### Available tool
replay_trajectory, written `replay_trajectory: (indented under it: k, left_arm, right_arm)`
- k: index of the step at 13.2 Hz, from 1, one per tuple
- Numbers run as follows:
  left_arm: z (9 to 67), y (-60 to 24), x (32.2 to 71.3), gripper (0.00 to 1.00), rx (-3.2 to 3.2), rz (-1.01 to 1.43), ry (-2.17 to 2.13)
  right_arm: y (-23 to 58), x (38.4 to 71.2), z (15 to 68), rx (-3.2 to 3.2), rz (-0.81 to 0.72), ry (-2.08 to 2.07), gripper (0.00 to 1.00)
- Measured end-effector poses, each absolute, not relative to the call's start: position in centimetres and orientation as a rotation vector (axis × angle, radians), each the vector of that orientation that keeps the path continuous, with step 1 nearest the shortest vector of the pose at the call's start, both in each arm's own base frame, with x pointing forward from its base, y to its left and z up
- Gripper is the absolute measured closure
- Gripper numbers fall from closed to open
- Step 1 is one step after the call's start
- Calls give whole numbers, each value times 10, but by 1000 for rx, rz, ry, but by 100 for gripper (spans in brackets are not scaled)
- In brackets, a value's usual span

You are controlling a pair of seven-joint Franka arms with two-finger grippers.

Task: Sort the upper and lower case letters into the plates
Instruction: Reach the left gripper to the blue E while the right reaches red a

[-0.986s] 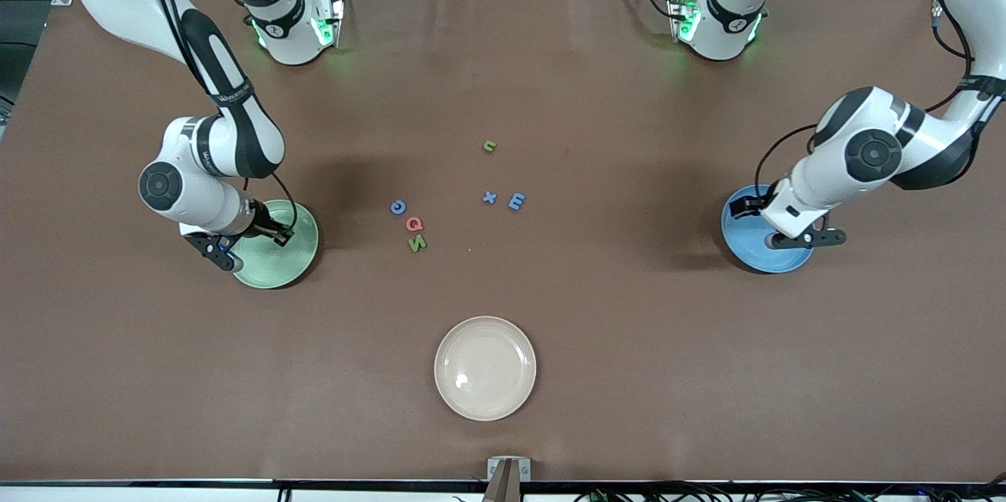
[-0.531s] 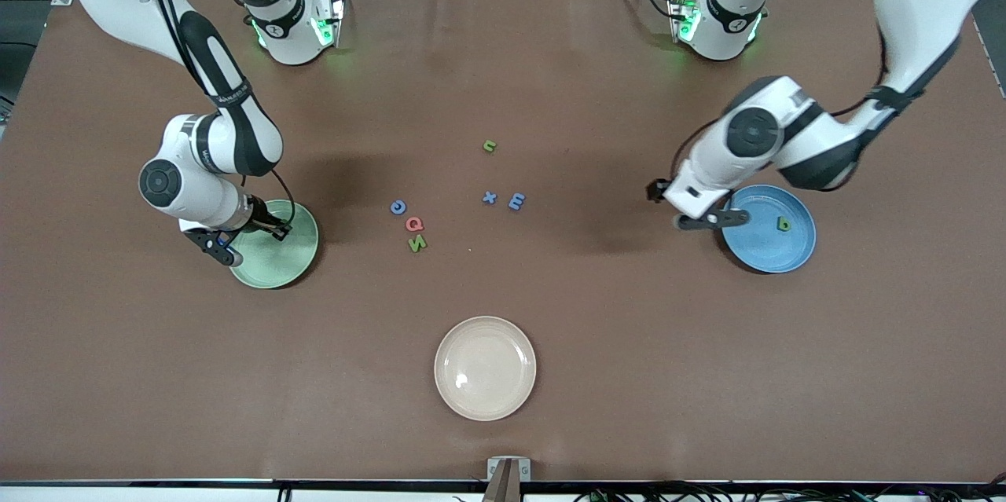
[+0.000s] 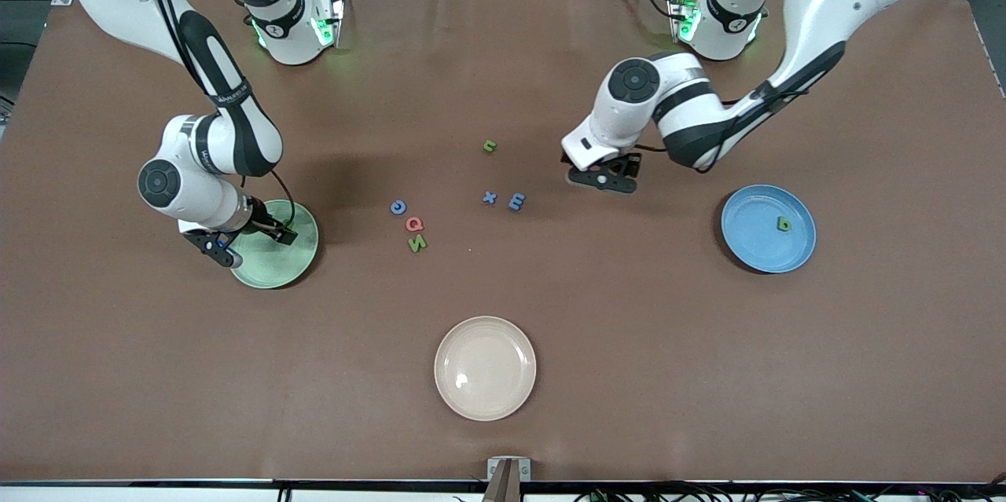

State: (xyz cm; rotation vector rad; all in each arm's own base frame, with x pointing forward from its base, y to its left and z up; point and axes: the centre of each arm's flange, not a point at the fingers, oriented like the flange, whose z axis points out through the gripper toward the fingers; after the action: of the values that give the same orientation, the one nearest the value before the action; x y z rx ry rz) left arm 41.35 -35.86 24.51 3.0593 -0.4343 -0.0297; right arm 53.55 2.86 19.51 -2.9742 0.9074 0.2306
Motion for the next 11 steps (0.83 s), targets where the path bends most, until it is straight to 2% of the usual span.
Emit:
replay_trajectory:
  k: [1, 3, 5, 11]
  left_arm:
    - [236, -370, 407, 1, 3029, 3, -499]
    - [225, -388, 396, 1, 2988, 34, -597]
    - [223, -403, 394, 2, 2969, 57, -652]
    - [201, -457, 408, 4, 2972, 111, -696]
  right_arm:
    - [35, 541, 204, -2977, 270, 888, 1]
    - [65, 560, 235, -2992, 338, 802, 0]
    - [116, 571, 268, -3020, 331, 665, 0]
    - [268, 539, 276, -3071, 172, 263, 0]
